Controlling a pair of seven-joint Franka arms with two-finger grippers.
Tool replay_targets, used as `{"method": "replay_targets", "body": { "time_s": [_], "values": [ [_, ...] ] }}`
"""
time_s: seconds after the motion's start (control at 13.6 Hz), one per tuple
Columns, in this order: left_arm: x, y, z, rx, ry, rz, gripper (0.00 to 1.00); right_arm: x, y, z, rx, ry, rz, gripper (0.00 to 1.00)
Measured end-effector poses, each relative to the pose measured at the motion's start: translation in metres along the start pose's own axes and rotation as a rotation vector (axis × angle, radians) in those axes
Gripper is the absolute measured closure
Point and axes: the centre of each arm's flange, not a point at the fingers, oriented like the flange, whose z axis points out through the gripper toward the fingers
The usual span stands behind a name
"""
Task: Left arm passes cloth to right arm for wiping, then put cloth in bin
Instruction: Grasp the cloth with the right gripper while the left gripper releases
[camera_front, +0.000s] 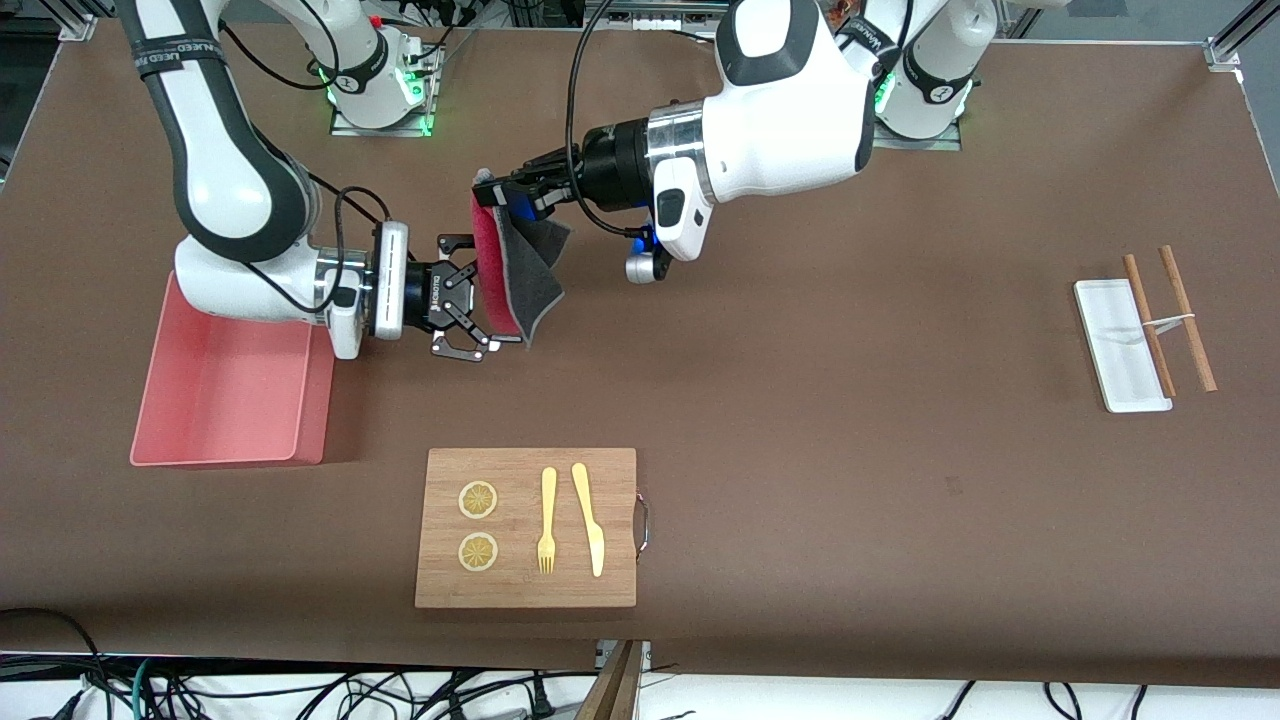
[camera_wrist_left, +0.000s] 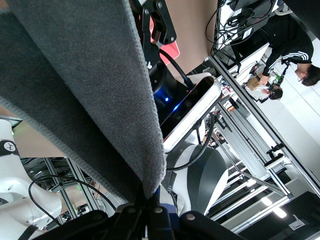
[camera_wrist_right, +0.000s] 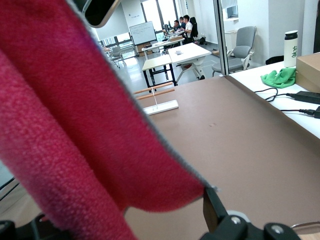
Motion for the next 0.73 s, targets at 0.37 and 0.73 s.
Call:
{"method": "replay_targets", "body": {
  "time_s": [0.37,0.73],
  "values": [
    [0.001,0.001,-0.001,-0.003,0.002,0.001,0.97,-0.001,0.002,-0.004,-0.008,0.003,0.003,0.26],
    [0.001,0.002,-0.002,-0.005,0.004,0.001,0.97,-0.006,0.011,-0.025,-0.041,0.001,0.010,0.81]
  ]
}}
